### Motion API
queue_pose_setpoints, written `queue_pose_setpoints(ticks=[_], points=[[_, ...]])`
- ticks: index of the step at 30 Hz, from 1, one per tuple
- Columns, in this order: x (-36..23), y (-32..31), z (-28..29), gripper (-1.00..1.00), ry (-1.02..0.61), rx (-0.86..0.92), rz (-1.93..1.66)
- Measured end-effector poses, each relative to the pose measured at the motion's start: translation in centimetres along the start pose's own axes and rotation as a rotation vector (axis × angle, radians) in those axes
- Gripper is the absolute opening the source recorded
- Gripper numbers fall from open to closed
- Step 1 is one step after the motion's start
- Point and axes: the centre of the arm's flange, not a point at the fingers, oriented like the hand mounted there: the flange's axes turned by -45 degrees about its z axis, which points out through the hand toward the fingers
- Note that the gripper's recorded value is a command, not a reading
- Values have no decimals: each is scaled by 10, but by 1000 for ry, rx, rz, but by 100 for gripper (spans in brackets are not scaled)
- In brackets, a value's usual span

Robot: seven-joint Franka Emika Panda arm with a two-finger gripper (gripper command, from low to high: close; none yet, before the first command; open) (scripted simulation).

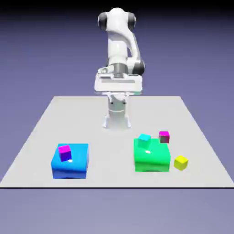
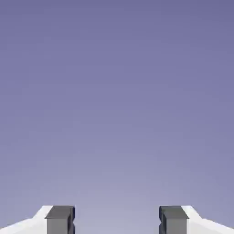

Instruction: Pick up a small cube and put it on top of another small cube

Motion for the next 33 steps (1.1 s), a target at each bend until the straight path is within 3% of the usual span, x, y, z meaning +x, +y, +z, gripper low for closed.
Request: queue_pose_setpoints(ticks=[5,12,20,26,27,30,33], points=[[8,-91,48,0,-159,78,-482],[-23,-221,100,0,-333,195,-1130],[-92,-360,127,0,-406,310,-1840],[-152,-454,125,0,-358,355,-2324],[-164,-462,127,0,-364,362,-2379],[-205,-403,173,0,-631,415,-2244],[-222,-397,199,0,-631,415,-2242]])
